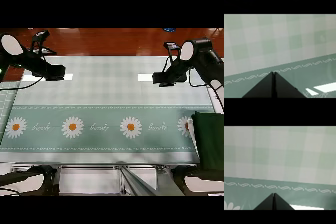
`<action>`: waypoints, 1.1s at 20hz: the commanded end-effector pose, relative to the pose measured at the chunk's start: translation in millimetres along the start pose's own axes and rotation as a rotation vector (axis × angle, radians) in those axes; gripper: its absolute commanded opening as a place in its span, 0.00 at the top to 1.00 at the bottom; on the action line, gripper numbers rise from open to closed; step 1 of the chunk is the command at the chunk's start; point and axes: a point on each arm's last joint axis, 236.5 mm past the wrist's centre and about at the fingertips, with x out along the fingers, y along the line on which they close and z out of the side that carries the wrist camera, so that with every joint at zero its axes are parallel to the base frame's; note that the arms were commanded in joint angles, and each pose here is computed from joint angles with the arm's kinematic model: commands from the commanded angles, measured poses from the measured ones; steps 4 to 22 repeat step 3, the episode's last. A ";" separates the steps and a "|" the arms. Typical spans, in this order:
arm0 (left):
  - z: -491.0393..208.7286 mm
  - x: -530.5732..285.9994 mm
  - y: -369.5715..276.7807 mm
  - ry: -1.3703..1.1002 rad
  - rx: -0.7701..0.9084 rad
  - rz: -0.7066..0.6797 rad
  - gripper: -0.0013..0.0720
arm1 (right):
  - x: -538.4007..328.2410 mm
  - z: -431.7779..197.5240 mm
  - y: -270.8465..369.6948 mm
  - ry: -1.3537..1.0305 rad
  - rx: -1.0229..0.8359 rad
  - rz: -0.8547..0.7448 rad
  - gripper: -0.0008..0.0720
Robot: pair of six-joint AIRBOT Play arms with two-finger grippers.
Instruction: Fold the shirts.
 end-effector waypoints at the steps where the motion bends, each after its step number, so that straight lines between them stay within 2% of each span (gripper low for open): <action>1: 0.2 0.0 0.2 0.000 0.000 0.001 0.96 | 0.0 -0.2 0.6 0.001 0.000 0.001 0.95; 22: 0.2 0.0 0.2 0.000 0.000 0.001 0.96 | 0.0 -0.3 0.5 0.001 0.000 0.001 0.95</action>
